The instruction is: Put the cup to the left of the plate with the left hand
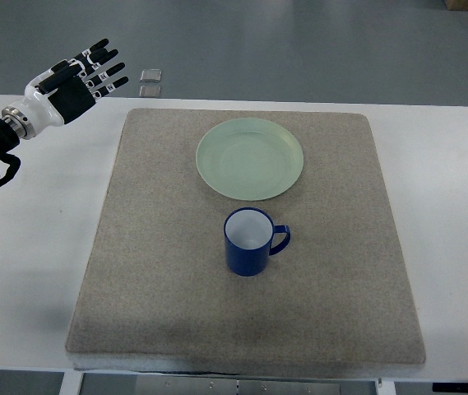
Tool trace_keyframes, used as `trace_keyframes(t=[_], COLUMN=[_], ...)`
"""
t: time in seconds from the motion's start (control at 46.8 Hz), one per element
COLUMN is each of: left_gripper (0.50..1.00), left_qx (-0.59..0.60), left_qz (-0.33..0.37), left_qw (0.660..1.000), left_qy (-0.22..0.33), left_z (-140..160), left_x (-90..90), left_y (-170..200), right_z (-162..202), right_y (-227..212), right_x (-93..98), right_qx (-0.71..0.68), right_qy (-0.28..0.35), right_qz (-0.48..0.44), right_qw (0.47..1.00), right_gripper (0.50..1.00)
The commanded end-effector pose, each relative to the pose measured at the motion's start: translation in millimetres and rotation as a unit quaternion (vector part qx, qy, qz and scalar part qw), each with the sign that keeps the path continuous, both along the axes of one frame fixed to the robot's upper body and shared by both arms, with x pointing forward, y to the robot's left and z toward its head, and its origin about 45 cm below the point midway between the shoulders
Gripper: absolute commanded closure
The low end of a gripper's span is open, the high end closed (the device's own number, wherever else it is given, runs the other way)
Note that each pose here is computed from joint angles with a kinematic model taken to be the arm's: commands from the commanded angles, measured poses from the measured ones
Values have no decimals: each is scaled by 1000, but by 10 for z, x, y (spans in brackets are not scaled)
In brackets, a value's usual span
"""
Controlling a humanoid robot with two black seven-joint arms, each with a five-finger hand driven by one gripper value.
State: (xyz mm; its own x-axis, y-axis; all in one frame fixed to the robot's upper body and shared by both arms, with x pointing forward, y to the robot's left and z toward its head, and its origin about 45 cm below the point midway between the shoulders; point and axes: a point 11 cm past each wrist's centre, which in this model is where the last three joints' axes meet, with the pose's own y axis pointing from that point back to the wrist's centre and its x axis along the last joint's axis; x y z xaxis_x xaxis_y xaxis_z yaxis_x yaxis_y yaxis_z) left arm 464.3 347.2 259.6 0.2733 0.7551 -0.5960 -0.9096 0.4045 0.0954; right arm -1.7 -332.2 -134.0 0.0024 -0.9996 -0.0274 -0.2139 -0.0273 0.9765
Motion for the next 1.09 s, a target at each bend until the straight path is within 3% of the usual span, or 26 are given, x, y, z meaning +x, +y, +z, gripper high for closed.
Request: trace_keyframes(t=[0.0,0.62,1.068], left_gripper=[500,500,501], left_qx=[-1,5,90], left_qz=[-1,-1,-72], left_qw=[1000,1000,988], left_qy=[0,9,-99], left_z=[-2,-38,79], left_x=[-3,16,-177], left_y=[-4,-85,-147], right_z=[0,0,0], right_y=[0,0,0], right_x=[0,0,0], right_qx=[0,0,0], right_qy=[0,0,0], right_qz=[0,0,0], right_qw=[1000,1000,1000], right_gripper=[568,568,568])
